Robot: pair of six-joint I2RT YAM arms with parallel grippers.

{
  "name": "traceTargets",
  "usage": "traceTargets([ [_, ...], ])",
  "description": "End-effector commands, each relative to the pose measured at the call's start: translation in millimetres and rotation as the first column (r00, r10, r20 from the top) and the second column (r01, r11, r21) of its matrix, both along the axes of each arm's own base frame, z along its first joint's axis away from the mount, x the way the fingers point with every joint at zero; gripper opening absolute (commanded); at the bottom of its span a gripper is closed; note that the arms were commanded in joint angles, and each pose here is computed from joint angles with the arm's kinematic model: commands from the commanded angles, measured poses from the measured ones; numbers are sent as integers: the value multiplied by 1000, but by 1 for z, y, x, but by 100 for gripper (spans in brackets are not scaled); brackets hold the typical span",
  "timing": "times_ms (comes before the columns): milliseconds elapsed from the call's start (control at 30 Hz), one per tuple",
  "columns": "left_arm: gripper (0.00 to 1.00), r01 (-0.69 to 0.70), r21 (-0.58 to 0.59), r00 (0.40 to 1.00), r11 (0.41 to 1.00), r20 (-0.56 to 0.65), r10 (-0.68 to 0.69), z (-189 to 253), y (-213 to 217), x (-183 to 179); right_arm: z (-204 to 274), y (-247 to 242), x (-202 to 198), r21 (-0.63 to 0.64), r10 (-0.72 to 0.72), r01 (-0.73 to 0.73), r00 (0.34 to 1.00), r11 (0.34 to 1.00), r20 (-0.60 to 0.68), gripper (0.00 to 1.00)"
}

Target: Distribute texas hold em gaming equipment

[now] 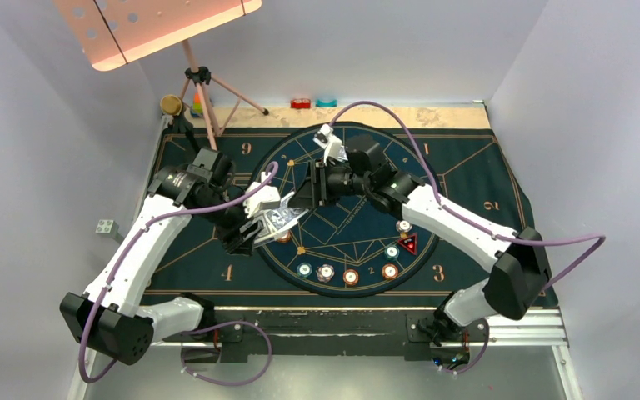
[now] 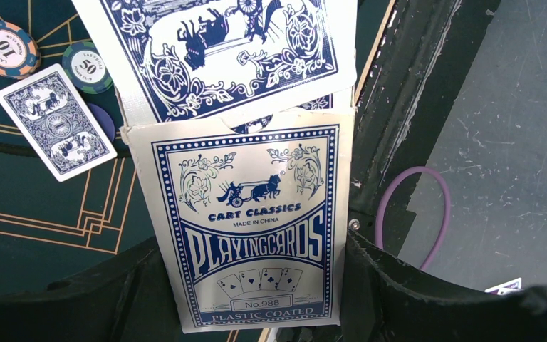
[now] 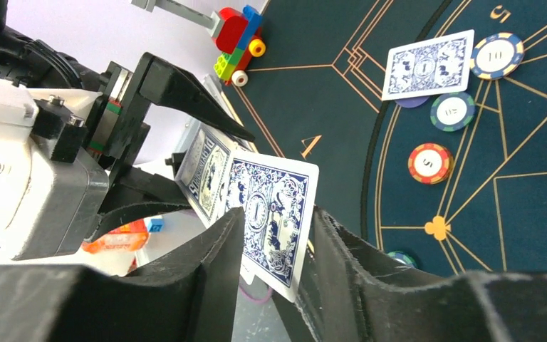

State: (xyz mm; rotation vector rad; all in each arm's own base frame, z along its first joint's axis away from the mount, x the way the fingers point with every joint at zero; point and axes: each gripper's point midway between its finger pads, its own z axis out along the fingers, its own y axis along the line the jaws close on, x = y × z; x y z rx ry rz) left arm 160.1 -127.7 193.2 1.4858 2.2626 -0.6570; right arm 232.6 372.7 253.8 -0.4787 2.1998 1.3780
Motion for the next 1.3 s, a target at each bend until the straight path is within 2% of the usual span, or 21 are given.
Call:
traceTargets([
  [0, 0, 9, -41, 999, 999, 43, -7, 15, -6, 3, 11, -9, 5, 8, -37, 37, 998, 999, 50, 40],
  [67, 0, 10, -40, 999, 999, 40, -8, 15, -6, 2, 12, -10, 6, 9, -38, 38, 998, 999, 50, 35],
  [100, 0, 9, -39, 999, 999, 39, -8, 15, -6, 2, 12, -9, 5, 11, -32, 31, 998, 999, 48, 37],
  [200, 0, 10, -38, 999, 999, 41, -9, 15, -5, 2, 8, -5, 0, 10, 12, -12, 1000, 1000, 25, 66],
  [267, 0, 9, -39, 999, 999, 42, -7, 15, -5, 2, 3, -2, 0, -3, 27, -27, 1000, 1000, 10, 75],
  [333, 0, 9, -41, 999, 999, 43, -7, 15, -5, 2, 1, 2, -1, 7, 45, -45, 999, 999, -7, 79],
  [467, 0, 9, -40, 999, 999, 40, -7, 15, -5, 1, 0, 7, -3, 33, 61, -60, 998, 998, -19, 80],
  [600, 0, 11, -43, 999, 999, 45, -9, 16, -6, 1, -6, 12, -2, 24, 65, -64, 997, 998, -36, 74],
  [833, 0, 11, -39, 999, 999, 44, -9, 16, -5, 1, -6, 6, 0, 1, 22, -22, 999, 1000, -35, 46],
  [1033, 0, 11, -42, 999, 999, 44, -9, 16, -5, 0, -3, -2, 4, -15, -16, 16, 1000, 1000, -7, 36],
  [1267, 0, 12, -44, 999, 999, 44, -10, 17, -5, -1, 4, -14, 10, -15, -61, 61, 998, 998, 12, 15],
])
